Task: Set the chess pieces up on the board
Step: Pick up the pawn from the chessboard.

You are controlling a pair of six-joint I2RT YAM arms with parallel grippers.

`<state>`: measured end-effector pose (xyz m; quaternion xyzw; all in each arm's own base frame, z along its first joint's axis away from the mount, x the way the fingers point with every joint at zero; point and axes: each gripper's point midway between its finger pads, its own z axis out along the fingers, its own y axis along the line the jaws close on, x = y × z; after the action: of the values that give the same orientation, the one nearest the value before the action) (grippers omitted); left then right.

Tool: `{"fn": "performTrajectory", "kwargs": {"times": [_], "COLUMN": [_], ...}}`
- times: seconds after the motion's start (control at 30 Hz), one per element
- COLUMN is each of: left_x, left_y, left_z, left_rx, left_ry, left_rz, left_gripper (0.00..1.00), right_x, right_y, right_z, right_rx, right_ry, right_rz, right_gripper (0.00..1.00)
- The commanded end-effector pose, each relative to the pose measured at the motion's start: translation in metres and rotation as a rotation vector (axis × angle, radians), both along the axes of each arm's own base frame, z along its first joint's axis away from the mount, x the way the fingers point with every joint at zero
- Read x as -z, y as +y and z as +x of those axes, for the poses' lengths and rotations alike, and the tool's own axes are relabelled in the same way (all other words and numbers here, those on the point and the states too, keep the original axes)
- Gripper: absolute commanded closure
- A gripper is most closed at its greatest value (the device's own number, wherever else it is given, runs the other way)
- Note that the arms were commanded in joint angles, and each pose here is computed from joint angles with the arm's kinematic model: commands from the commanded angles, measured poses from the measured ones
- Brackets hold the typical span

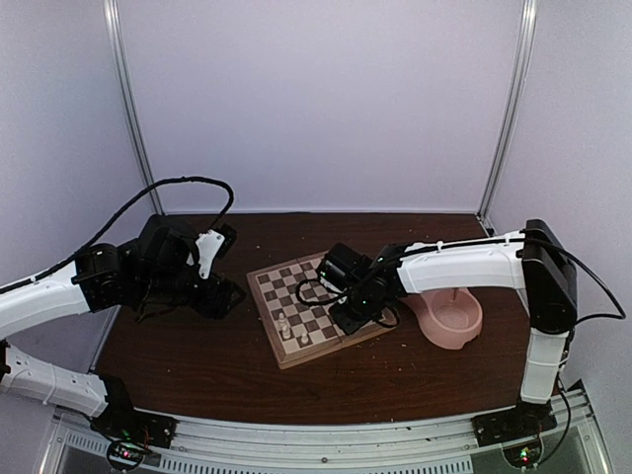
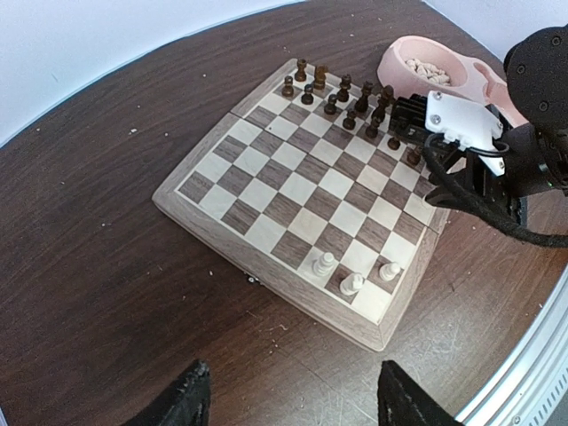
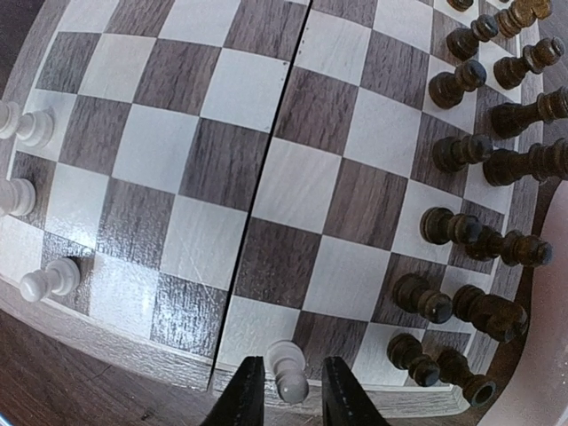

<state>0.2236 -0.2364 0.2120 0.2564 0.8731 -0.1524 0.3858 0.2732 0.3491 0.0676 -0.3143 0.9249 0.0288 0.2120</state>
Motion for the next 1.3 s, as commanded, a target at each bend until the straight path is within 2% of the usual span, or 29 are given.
{"fn": "performTrajectory", "kwargs": {"times": [0.0, 0.13, 0.5, 0.7, 0.9, 1.27], "left_x": [0.001, 0.002, 0.0, 0.002, 0.001, -0.001], "left_y": [0.001, 0.001, 0.002, 0.0, -0.001, 0.0], "left_z": [0.002, 0.002, 0.001, 0.002, 0.003, 0.003], "left_rx": [-0.011, -0.012, -0.013, -0.013, -0.012, -0.02], "left_ry": [-0.007, -0.006, -0.009, -0.004, -0.004, -0.009], "left_rz": [0.004, 0.004, 0.0, 0.007, 0.004, -0.001], "left_gripper": [0.36, 0.36, 0.36, 0.36, 0.36, 0.36], "right_x": [-0.001, -0.002, -0.001, 0.0, -0.001, -0.024], "right_y": [0.001, 0.001, -0.003, -0.005, -0.005, 0.022], "right_z": [0.006, 0.007, 0.009, 0.009, 0.008, 0.004], "right_rx": [0.013, 0.01, 0.012, 0.012, 0.009, -0.07], "right_ry": [-0.018, -0.023, -0.025, -0.022, -0.021, -0.007], "right_rz": [-0.014, -0.017, -0.044, -0.052, -0.051, 0.075], "right_gripper": [0.75, 0.79, 0.79, 0.76, 0.86, 0.88]}}
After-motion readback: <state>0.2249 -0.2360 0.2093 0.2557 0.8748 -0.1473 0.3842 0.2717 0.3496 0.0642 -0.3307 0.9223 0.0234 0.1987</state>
